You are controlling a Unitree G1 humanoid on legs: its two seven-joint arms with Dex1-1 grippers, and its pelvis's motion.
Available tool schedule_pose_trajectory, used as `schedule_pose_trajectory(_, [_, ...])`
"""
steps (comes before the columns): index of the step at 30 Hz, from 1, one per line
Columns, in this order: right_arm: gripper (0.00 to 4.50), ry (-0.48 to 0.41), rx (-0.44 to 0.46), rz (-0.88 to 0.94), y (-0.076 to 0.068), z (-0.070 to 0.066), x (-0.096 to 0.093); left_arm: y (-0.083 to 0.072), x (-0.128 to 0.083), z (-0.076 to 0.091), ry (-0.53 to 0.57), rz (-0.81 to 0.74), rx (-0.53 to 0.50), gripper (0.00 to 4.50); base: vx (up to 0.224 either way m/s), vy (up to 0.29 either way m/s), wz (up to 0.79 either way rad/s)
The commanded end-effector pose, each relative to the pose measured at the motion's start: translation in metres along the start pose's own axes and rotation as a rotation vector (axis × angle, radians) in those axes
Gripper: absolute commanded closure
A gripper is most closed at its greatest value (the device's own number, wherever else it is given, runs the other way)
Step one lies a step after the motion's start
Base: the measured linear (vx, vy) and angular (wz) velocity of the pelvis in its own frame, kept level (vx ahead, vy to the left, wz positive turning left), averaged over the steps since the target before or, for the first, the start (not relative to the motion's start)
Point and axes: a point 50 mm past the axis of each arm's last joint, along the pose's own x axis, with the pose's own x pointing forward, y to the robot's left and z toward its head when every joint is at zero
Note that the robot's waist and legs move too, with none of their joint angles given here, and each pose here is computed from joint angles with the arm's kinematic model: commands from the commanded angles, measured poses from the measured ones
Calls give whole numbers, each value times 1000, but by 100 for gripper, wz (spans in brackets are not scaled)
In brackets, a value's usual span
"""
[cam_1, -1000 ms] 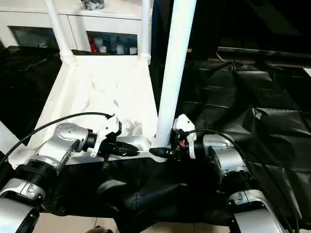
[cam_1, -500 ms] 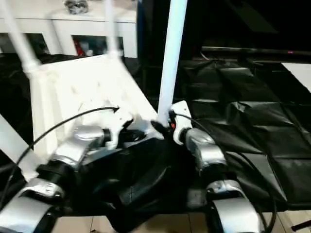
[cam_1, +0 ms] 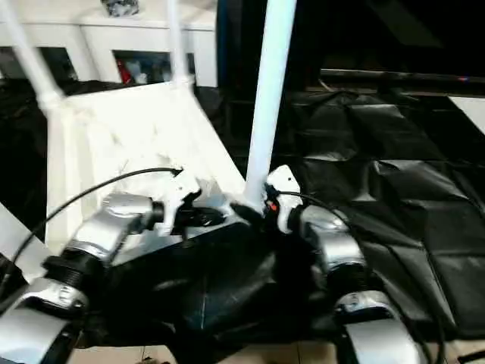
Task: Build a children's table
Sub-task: Rotate leg to tighten
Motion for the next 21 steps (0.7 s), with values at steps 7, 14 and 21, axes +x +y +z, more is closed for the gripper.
schedule_pose_trajectory(7, [69, 146, -8, 371, 27, -21, -9, -7, -9, 4, 36, -192, 100, 450, 0, 0, 0])
schedule_pose_trajectory(14, [130, 130, 39, 401, 30, -20, -8, -5, -11, 4, 43, -204, 107, 450, 0, 0, 0])
schedule_pose_trajectory(21, [174, 114, 66, 407, 33, -21, -8, -6, -10, 3, 31, -184, 94, 450, 0, 0, 0])
